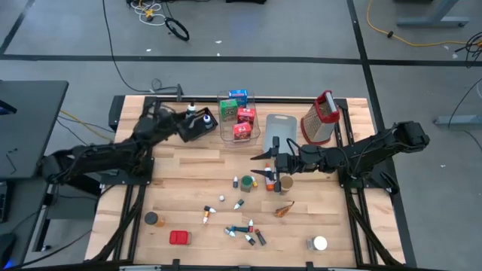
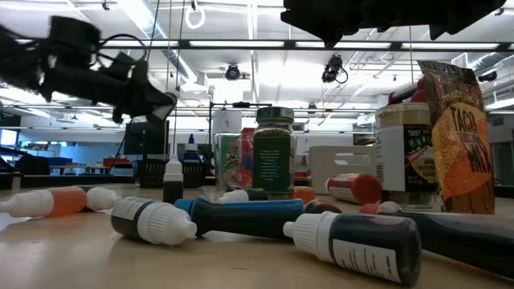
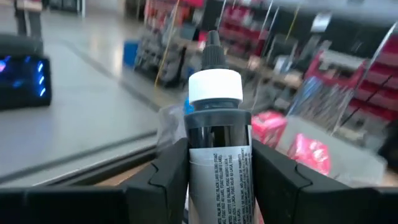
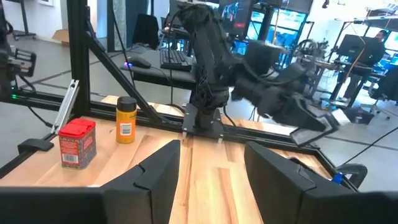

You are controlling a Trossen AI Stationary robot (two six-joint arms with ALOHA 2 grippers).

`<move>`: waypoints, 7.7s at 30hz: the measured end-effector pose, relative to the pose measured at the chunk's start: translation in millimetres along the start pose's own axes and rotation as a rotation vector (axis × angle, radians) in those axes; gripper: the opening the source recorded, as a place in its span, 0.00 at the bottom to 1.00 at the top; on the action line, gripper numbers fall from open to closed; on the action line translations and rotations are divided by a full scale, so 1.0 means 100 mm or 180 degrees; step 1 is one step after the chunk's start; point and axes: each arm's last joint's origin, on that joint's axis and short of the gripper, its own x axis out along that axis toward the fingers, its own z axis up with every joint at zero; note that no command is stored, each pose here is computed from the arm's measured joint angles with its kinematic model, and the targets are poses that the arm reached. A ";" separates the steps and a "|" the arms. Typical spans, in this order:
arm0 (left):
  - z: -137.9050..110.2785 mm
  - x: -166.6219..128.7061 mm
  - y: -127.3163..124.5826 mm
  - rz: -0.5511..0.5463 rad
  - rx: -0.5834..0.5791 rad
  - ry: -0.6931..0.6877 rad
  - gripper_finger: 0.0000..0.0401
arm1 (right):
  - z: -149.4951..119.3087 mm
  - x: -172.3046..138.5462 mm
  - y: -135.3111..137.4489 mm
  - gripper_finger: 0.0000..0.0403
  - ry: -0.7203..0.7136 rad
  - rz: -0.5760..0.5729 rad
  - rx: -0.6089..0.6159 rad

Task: Pick & Place Kitchen Items
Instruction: Put the large black food coloring bottle into the black bin

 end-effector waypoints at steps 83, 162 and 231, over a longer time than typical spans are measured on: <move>0.27 -0.23 -0.43 -0.2219 0.0492 -0.1146 0.39 | -0.21 2.06 -1.07 0.55 -0.0449 0.0100 0.0545; 0.38 -0.01 -0.56 -0.2087 0.0556 -0.0581 0.54 | -0.15 1.80 -0.98 0.38 0.1152 -0.0166 0.0284; 0.04 0.32 -0.12 0.0693 0.0783 0.0114 0.30 | -0.26 1.69 -0.80 0.65 0.1896 -0.0151 0.0473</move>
